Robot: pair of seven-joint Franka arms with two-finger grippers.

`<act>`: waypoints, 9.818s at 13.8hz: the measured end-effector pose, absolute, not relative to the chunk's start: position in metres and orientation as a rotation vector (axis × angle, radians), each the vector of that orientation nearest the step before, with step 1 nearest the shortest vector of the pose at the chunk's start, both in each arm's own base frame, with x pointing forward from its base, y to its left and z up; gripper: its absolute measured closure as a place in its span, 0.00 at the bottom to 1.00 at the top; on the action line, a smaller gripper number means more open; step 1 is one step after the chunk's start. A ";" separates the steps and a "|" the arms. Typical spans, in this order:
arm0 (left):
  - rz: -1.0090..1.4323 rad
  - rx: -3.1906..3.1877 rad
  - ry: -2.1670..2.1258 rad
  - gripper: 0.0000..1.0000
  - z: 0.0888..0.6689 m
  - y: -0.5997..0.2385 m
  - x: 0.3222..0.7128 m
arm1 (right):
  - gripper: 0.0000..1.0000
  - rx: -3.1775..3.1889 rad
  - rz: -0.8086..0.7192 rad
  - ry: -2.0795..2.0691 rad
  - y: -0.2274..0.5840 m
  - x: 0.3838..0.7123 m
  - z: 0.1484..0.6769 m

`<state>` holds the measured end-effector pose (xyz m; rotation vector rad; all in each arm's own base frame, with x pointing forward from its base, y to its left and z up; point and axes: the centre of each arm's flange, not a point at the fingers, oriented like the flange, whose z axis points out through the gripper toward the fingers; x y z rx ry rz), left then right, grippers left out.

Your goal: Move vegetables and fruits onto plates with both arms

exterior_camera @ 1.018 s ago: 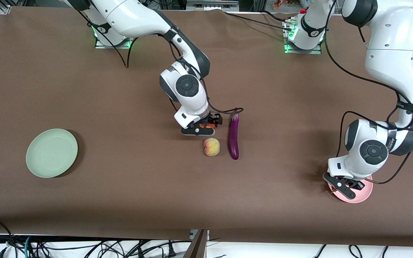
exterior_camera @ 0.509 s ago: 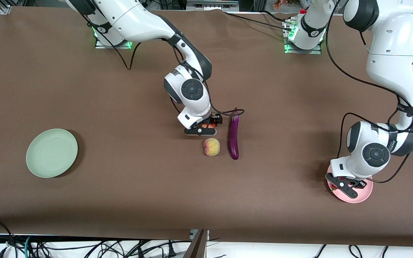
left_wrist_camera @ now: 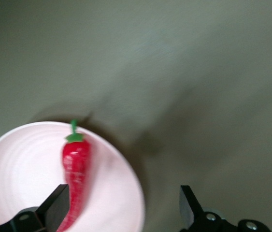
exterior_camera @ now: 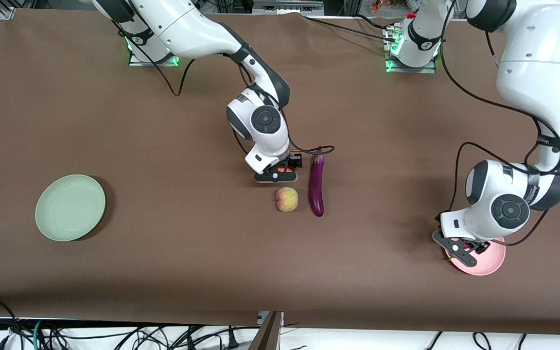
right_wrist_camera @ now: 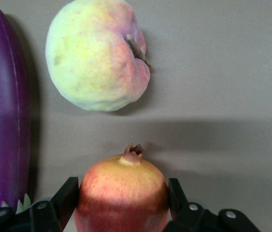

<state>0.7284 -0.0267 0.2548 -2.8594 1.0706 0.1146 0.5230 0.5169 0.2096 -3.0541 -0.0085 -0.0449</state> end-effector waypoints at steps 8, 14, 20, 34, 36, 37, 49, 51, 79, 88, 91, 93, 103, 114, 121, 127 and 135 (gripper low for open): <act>0.332 -3.082 0.852 0.00 0.268 -0.165 0.667 | 0.20 -3.162 0.049 -0.170 0.436 0.583 0.291; 0.310 -3.178 0.528 0.00 0.260 -0.315 0.601 | 0.20 -3.126 0.387 -0.547 0.171 0.667 0.355; 0.175 -3.299 0.317 0.07 0.207 -0.376 0.558 | 0.20 -3.031 0.411 -0.858 -0.042 0.692 0.322; 0.165 -3.079 0.325 0.66 0.290 -0.224 0.629 | 0.06 -3.001 0.145 -1.043 -0.175 0.703 0.225; 0.089 -3.043 0.456 0.66 0.314 -0.160 0.657 | 0.00 -2.975 0.104 -1.015 -0.164 0.707 0.231; 0.060 -3.012 0.534 0.66 0.322 -0.129 0.669 | 0.00 -2.951 0.097 -1.017 -0.153 0.709 0.238; 0.023 -2.518 1.254 0.66 0.278 0.069 0.743 | 0.00 -3.072 -0.055 -0.275 0.298 0.683 0.359; -0.012 -2.533 1.241 0.66 0.250 0.092 0.744 | 0.00 -3.018 -0.189 -0.158 0.364 0.665 0.357; 0.147 -2.984 0.759 0.00 0.475 -0.028 0.683 | 0.31 -3.061 -0.390 -0.362 0.452 0.638 0.245; -0.062 -3.165 0.216 0.00 0.571 -0.006 0.602 | 0.31 -2.861 0.355 -1.173 0.018 0.722 0.285; -0.036 -3.168 0.159 0.00 0.565 -0.023 0.574 | 0.31 -2.790 0.374 -1.314 -0.065 0.715 0.269; -0.030 -3.141 0.173 0.00 0.568 -0.033 0.569 | 0.31 -2.773 0.324 -1.370 -0.109 0.711 0.256; -0.014 -3.133 0.167 0.00 0.570 -0.033 0.566 | 0.16 -2.829 0.236 -1.329 -0.114 0.717 0.211; -0.015 -3.133 0.166 0.00 0.570 -0.032 0.566 | 0.00 -2.926 0.173 -0.704 -0.022 0.735 0.408; 0.002 -3.133 0.166 0.00 0.569 -0.032 0.564 | 0.00 -3.119 0.292 -0.219 0.057 0.654 0.551; 0.003 -3.133 0.166 0.00 0.569 -0.032 0.564 | 0.00 -3.194 0.193 -0.180 0.035 0.597 0.596; 0.000 -3.133 0.167 0.00 0.570 -0.033 0.564 | 0.00 -3.189 0.203 -0.215 0.052 0.555 0.616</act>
